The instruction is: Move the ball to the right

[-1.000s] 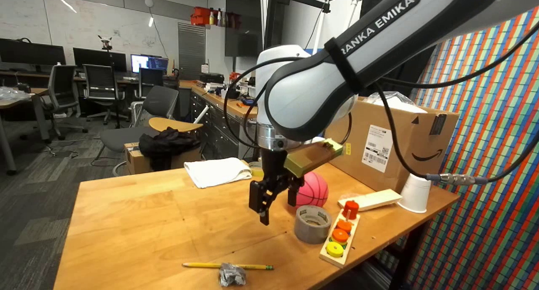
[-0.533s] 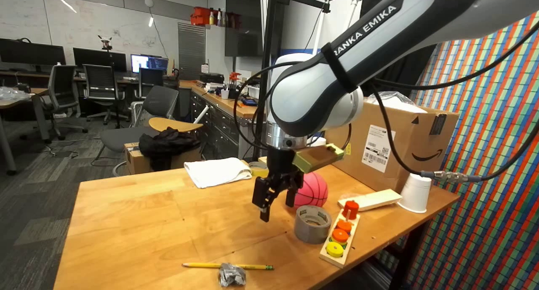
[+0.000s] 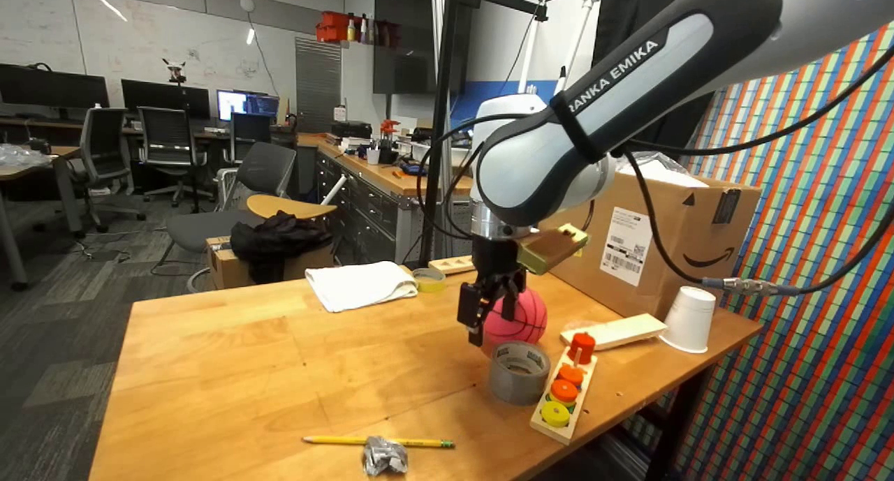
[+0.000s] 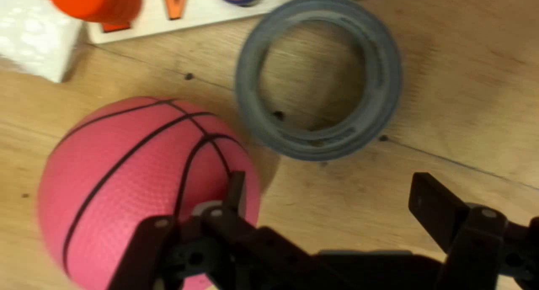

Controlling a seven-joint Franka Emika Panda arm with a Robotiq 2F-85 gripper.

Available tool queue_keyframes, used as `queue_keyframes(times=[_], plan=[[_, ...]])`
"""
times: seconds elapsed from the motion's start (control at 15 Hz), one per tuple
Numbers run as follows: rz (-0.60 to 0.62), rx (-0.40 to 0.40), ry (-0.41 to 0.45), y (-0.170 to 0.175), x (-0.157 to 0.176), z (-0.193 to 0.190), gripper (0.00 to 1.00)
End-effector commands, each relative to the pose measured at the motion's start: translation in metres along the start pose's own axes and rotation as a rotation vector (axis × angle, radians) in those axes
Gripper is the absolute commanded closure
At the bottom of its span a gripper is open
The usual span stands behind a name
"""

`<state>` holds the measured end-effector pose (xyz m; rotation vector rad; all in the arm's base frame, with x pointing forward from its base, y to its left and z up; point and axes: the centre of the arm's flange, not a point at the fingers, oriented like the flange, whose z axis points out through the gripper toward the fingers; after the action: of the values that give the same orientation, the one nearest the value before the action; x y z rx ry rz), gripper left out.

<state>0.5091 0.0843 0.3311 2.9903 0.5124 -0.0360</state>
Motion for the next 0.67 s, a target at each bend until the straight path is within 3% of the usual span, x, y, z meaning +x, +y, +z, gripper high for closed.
queue_keyframes(times=[0.0,0.33,0.6], plan=[[0.01,-0.195,0.056,0.013,-0.034,-0.055,0.0],[0.118,-0.356,0.226,-0.033,-0.071,-0.108,0.0],[0.124,-0.329,0.247,-0.087,-0.089,-0.113,0.0]])
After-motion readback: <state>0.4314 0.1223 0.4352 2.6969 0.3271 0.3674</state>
